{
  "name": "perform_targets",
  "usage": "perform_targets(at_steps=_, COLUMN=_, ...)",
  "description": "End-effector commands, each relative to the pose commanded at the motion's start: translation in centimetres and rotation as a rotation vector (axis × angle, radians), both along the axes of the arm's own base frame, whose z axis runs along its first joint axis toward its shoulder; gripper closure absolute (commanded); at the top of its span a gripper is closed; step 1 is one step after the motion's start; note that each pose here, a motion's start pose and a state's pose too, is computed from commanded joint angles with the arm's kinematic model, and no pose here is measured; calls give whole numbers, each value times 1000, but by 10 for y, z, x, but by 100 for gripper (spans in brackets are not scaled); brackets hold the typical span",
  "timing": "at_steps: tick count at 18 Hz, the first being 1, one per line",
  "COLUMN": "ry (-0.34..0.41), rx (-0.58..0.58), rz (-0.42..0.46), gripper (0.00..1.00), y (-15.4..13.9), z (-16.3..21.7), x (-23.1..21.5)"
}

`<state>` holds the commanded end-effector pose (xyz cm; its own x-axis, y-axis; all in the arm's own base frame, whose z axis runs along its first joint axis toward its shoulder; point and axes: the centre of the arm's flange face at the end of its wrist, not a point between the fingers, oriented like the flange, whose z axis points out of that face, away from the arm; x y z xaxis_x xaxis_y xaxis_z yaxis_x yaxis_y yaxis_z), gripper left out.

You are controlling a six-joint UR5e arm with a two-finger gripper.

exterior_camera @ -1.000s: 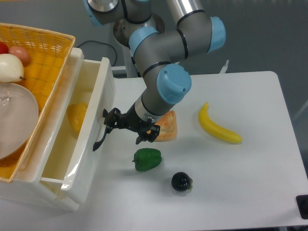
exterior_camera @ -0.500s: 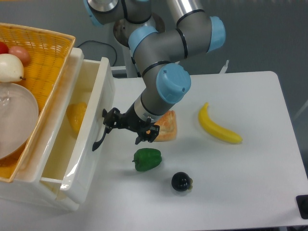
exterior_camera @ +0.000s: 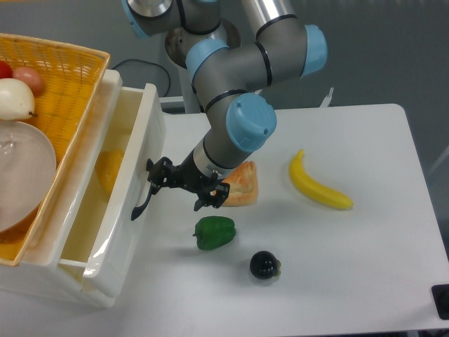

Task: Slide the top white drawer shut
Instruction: 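Push the white drawer front inward into the cabinet, then continue pushing the drawer until flush with the cabinet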

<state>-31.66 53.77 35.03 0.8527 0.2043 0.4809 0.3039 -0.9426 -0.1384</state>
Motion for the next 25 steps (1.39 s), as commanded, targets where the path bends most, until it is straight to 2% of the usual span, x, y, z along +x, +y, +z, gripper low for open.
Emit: perform_targets(at_steps=25, ry=-14, rx=-11, rz=-3, gripper=0, y=13, z=0, x=21)
